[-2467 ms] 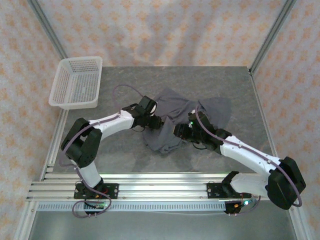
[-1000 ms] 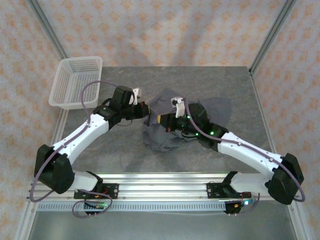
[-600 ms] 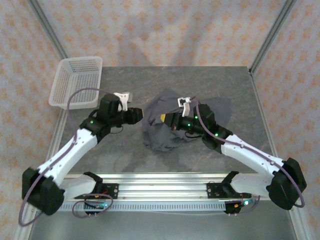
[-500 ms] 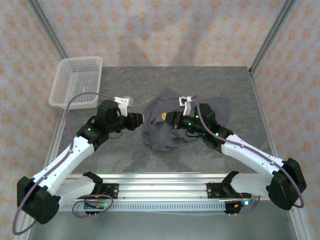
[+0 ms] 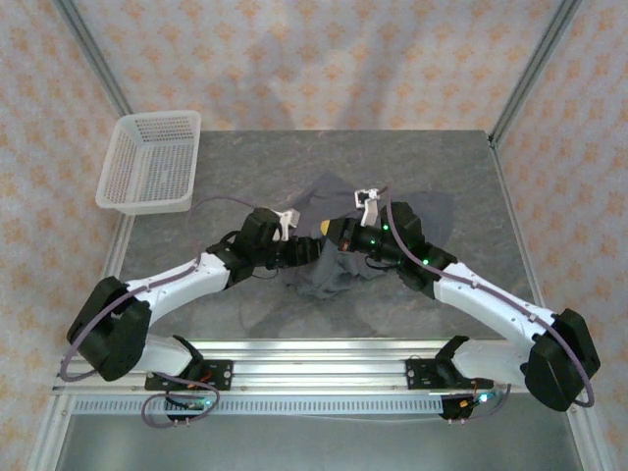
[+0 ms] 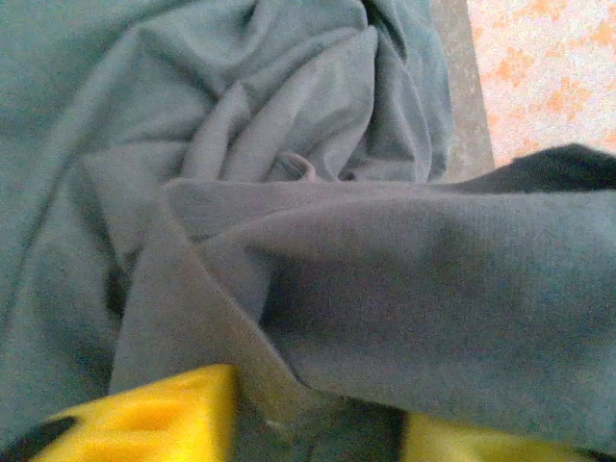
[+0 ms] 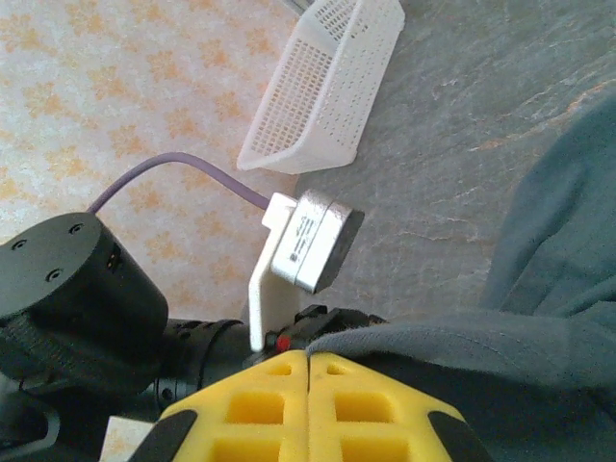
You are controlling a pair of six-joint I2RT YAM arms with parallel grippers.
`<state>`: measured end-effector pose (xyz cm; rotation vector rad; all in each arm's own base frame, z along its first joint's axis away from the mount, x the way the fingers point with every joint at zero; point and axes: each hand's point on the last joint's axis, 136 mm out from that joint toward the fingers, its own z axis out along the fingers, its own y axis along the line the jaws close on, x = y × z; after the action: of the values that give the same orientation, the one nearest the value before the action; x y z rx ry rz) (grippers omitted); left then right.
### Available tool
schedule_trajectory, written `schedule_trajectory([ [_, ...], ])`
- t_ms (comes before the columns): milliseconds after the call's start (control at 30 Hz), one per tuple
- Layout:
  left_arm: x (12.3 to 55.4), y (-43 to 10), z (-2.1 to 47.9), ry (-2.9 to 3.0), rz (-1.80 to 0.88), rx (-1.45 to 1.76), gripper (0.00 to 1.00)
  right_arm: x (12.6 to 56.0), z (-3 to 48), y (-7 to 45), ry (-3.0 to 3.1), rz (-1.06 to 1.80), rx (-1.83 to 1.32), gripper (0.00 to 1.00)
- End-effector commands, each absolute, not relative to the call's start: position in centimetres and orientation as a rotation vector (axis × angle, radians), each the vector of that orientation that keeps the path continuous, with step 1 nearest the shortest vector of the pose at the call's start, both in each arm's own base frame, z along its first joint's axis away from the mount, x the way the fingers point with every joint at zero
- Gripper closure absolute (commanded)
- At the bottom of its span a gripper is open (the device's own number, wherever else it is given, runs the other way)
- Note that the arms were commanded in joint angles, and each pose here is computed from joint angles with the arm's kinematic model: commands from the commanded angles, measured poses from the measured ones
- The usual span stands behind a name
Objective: Fold the inside-out t-shirt
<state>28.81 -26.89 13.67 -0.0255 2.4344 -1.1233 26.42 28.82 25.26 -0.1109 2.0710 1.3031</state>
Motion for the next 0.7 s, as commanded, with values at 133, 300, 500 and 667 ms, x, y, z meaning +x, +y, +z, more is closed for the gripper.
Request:
schedule_trajectory([
  [133, 29.7, -24.3, 16.8, 2.358, -0.974, -0.054, 0.99, 27.4, 23.5, 24.5, 2.101, 1.078, 0.087, 1.0],
  [300, 28.6, -20.7, 17.6, 2.355, -0.84, -0.069, 1.0, 24.1, 17.4, 21.6, 2.169, 1.073, 0.211, 1.0],
  [500, 24.3, -22.7, 13.0, 2.554, -0.891, 0.104, 1.0, 18.4, 8.9, 18.6, 2.341, 0.954, 0.276, 0.98],
  [667, 20.1, -21.9, 7.7, 2.76, -0.7, 0.117, 0.88, 18.2, 10.9, 14.8, 2.294, 0.774, 0.307, 0.56],
])
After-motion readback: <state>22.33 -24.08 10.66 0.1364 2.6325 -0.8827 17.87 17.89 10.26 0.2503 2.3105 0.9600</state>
